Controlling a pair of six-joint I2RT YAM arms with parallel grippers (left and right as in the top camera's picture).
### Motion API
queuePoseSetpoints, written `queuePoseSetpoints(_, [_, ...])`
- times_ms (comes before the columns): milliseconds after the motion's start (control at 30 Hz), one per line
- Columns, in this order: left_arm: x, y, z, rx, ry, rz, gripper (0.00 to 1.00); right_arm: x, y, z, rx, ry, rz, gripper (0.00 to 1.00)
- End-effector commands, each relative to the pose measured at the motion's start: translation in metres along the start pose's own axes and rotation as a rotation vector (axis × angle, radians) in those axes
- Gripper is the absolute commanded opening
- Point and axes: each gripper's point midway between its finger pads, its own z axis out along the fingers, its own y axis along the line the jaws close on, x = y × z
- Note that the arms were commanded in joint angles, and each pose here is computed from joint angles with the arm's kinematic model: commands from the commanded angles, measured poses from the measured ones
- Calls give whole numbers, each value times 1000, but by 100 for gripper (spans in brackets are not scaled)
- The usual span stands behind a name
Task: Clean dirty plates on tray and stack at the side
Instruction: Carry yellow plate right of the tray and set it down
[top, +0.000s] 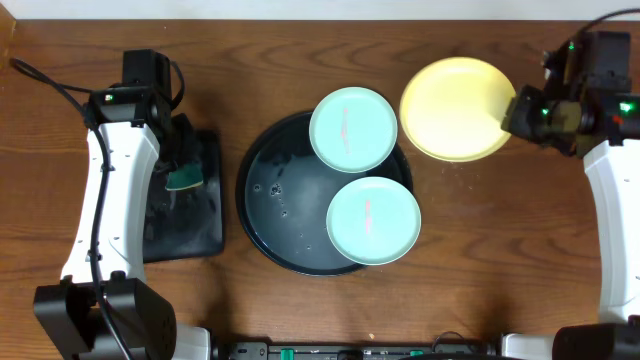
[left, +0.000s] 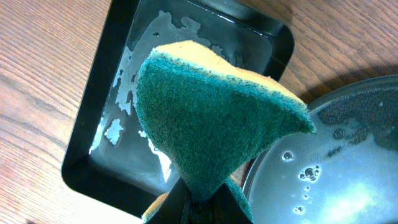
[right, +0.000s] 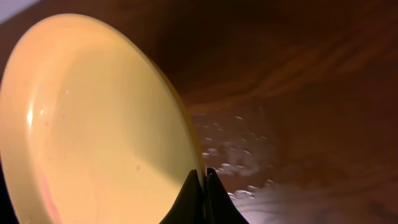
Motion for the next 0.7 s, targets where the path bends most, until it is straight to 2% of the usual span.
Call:
queuePoseSetpoints(0, [-7,2,-8,3,-30,5,7,11,-20,13,28,37,-24,1])
queuePoseSetpoints(233, [-7,2,-8,2,-29,5,7,34,-59,57,79,67,10,1])
queuePoseSetpoints(433, [-7,2,-8,2,-29,5,7,43,-83,96,87,8,8,1])
queuePoseSetpoints(667, [-7,2,-8,3,-30,5,7,56,-96,129,96,15,-26,1])
